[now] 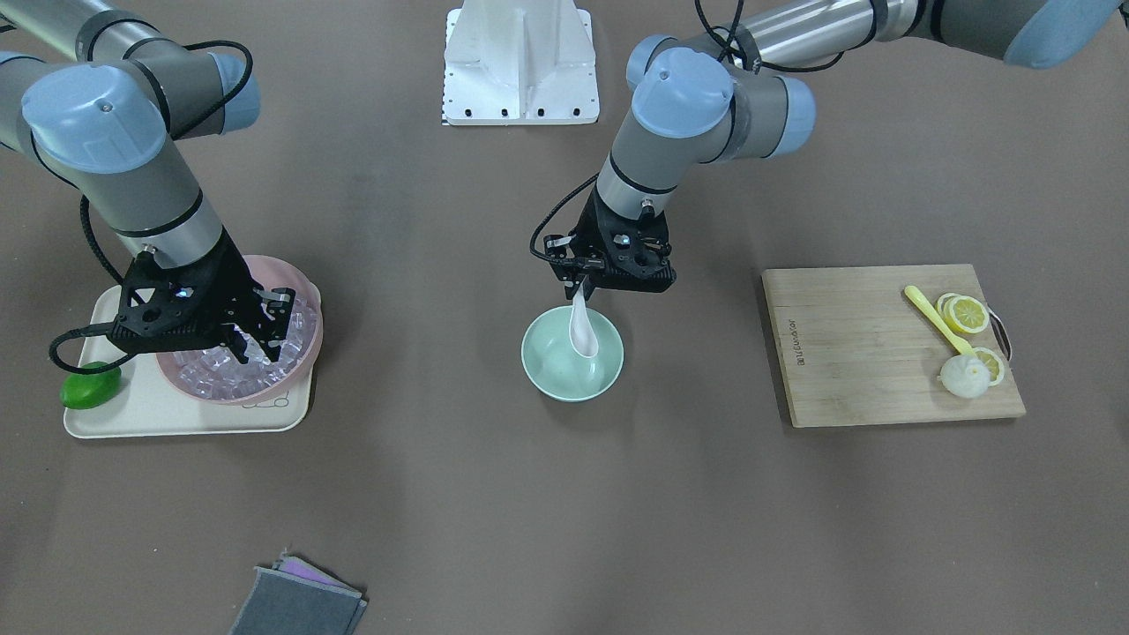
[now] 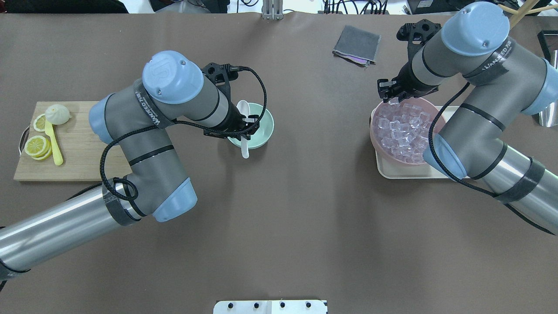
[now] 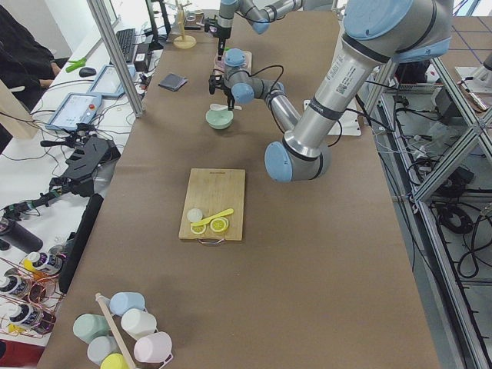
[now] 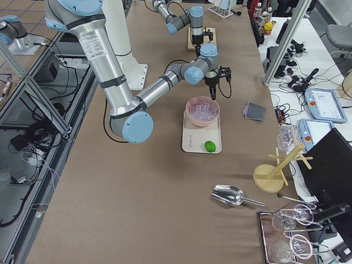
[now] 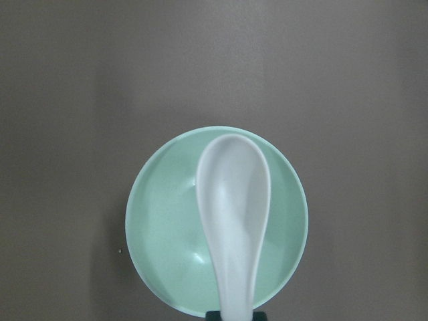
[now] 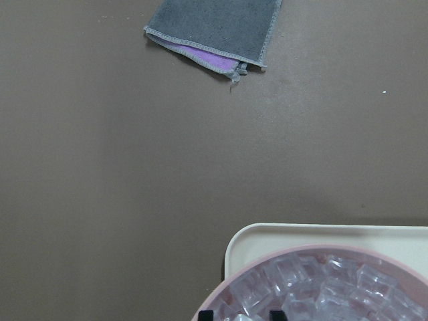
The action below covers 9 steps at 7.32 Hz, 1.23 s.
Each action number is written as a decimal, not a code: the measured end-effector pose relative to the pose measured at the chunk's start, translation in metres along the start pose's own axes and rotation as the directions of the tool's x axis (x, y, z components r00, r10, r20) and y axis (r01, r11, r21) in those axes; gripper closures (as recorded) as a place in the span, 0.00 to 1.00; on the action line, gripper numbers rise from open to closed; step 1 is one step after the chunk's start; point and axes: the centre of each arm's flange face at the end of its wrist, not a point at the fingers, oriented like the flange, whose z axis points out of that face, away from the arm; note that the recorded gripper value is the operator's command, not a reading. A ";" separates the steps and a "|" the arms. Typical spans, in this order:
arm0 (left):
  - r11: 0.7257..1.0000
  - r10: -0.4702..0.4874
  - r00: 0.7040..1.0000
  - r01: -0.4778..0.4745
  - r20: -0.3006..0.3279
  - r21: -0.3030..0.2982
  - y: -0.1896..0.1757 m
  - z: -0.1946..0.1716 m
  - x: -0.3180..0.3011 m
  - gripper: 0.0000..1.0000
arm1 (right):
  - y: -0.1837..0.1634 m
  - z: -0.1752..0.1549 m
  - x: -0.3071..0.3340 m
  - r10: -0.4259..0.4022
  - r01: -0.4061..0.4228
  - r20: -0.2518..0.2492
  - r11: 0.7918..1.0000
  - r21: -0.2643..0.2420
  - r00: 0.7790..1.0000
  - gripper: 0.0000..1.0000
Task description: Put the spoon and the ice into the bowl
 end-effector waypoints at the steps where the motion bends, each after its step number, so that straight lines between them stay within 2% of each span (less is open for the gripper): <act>1: 1.000 -0.002 1.000 0.002 0.010 0.004 0.005 0.008 0.004 1.00 | 0.000 -0.001 -0.006 0.006 -0.006 0.005 1.000 0.003 1.000 1.00; 2: 1.000 -0.003 1.000 0.003 0.014 0.007 0.007 0.012 0.007 1.00 | -0.001 -0.002 -0.009 0.009 -0.009 0.009 1.000 0.004 1.000 1.00; 3: 1.000 -0.003 1.000 0.003 0.016 0.009 0.007 0.013 0.007 0.34 | -0.001 -0.003 -0.012 0.008 -0.008 0.013 1.000 0.006 1.000 1.00; 4: 1.000 -0.003 1.000 0.003 0.020 0.012 0.006 0.014 0.007 0.32 | -0.001 -0.005 -0.016 0.006 -0.006 0.017 1.000 0.007 1.000 1.00; 5: 1.000 -0.003 1.000 0.002 0.028 0.028 0.004 0.016 0.006 0.02 | -0.001 -0.005 -0.019 0.002 -0.003 0.021 1.000 0.007 1.000 1.00; 9: 0.996 -0.018 0.999 0.013 0.046 0.088 -0.016 0.005 -0.002 0.02 | -0.005 -0.018 -0.054 0.017 -0.018 0.062 1.000 0.023 0.998 1.00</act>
